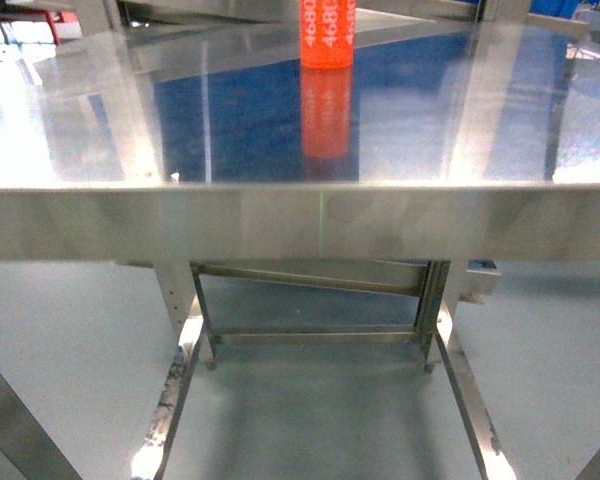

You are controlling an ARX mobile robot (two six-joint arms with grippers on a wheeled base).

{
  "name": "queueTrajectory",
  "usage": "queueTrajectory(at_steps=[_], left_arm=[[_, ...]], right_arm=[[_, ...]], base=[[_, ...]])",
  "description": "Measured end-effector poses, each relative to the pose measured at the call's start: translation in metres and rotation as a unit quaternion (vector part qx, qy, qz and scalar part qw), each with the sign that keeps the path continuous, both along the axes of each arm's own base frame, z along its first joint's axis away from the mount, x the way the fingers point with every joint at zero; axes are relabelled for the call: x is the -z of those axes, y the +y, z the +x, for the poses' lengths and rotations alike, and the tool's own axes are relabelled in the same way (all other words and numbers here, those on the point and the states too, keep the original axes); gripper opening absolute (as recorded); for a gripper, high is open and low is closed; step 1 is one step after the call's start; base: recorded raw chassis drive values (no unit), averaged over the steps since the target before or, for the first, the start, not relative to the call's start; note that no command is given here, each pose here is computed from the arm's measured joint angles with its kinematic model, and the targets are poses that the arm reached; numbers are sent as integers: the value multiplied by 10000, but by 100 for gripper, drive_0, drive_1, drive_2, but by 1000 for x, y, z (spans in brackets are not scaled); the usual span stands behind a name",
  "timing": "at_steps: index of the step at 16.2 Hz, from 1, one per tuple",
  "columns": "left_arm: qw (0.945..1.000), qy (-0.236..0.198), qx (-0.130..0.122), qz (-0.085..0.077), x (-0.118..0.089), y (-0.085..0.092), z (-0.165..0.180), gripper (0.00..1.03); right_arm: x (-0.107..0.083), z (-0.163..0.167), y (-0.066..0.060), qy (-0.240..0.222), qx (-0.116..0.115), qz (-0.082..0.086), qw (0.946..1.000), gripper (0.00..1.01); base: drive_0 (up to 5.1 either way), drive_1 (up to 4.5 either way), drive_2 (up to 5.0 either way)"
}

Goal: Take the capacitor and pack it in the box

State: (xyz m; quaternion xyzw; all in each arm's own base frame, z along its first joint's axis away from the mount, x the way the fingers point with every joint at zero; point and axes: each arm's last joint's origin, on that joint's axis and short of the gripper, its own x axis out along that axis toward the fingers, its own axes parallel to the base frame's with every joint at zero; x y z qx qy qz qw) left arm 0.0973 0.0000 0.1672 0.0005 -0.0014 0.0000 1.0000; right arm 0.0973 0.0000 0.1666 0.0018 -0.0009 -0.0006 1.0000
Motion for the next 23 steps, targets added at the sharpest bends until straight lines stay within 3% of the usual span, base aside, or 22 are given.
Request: queueTrajectory(at_steps=[23], left_arm=[[10000, 0, -4, 0, 0, 0, 0, 98]], right_arm=[[0, 0, 0, 0, -4, -6, 10000, 98]], base=[[0, 0, 0]])
